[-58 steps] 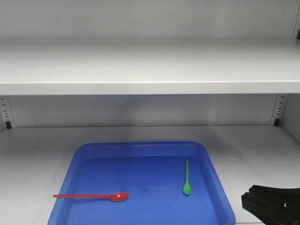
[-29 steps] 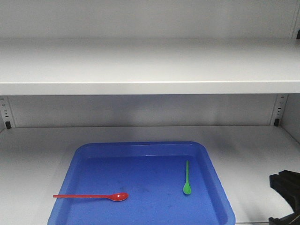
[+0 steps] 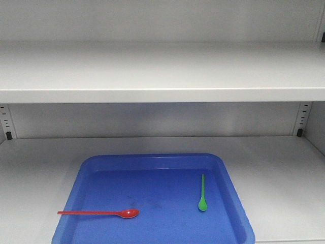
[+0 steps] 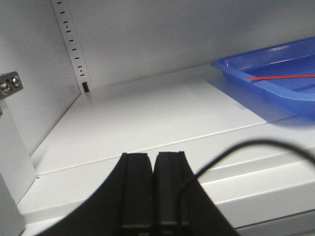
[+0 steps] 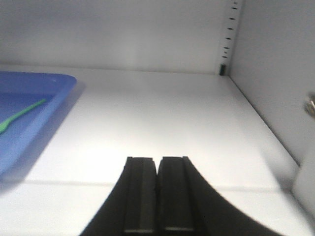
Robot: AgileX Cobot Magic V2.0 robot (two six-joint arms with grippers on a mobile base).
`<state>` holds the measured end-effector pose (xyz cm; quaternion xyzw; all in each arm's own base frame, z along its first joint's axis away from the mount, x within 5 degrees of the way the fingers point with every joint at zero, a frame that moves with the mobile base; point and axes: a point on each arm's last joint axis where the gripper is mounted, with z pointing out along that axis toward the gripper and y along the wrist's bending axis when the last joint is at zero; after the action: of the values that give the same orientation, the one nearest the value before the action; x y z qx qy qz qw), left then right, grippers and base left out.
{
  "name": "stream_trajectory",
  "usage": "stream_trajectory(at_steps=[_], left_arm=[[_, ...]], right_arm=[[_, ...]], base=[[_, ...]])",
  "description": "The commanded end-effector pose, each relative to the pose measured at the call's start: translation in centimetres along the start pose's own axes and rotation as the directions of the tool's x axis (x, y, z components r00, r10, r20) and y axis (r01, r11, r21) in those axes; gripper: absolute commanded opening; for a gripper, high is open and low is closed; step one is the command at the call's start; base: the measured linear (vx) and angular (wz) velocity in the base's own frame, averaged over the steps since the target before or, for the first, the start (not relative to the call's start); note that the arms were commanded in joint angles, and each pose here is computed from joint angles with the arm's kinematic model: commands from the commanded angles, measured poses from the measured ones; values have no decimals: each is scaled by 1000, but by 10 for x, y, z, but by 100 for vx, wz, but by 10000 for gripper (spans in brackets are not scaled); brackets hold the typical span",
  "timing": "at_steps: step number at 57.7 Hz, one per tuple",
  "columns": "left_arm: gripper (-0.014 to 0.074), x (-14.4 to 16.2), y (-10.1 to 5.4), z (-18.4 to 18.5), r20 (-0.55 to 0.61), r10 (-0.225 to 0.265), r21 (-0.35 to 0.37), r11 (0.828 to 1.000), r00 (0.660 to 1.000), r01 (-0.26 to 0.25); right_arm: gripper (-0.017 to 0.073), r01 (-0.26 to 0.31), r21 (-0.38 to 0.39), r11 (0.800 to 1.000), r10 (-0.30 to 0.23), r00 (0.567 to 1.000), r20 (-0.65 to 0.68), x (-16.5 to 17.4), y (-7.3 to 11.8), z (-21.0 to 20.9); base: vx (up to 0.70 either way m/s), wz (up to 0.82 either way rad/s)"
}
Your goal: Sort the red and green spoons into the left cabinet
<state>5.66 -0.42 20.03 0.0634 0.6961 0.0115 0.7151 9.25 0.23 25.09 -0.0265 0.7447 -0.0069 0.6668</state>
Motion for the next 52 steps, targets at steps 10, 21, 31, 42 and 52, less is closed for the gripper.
stream_trajectory(at_steps=[10, 21, 31, 42, 52], left_arm=[[-1, -3, 0, -1, 83, -13, -8, 1000, 997, 13], [-1, -3, 0, -1, 82, -13, -8, 1000, 997, 13], [-1, -2, 0, -1, 81, -13, -8, 1000, 997, 13], [-1, -2, 0, -1, 81, -13, -8, 1000, 997, 13], [-1, -2, 0, -1, 81, -13, -8, 1000, 997, 13]], right_arm=[[-3, -18, 8, 1000, 15, 967, 256, 33, 2, -32], [-3, -31, 7, 999, 29, 974, 223, 49, 2, -31], [-3, -31, 10, 999, 28, 981, 194, 52, 2, -31], [-3, -31, 10, 999, 28, 981, 193, 52, 2, -31], [-3, -31, 10, 999, 28, 981, 193, 52, 2, -31]], base=[[0, 0], [0, 0], [0, 0], [0, 0], [0, 0]])
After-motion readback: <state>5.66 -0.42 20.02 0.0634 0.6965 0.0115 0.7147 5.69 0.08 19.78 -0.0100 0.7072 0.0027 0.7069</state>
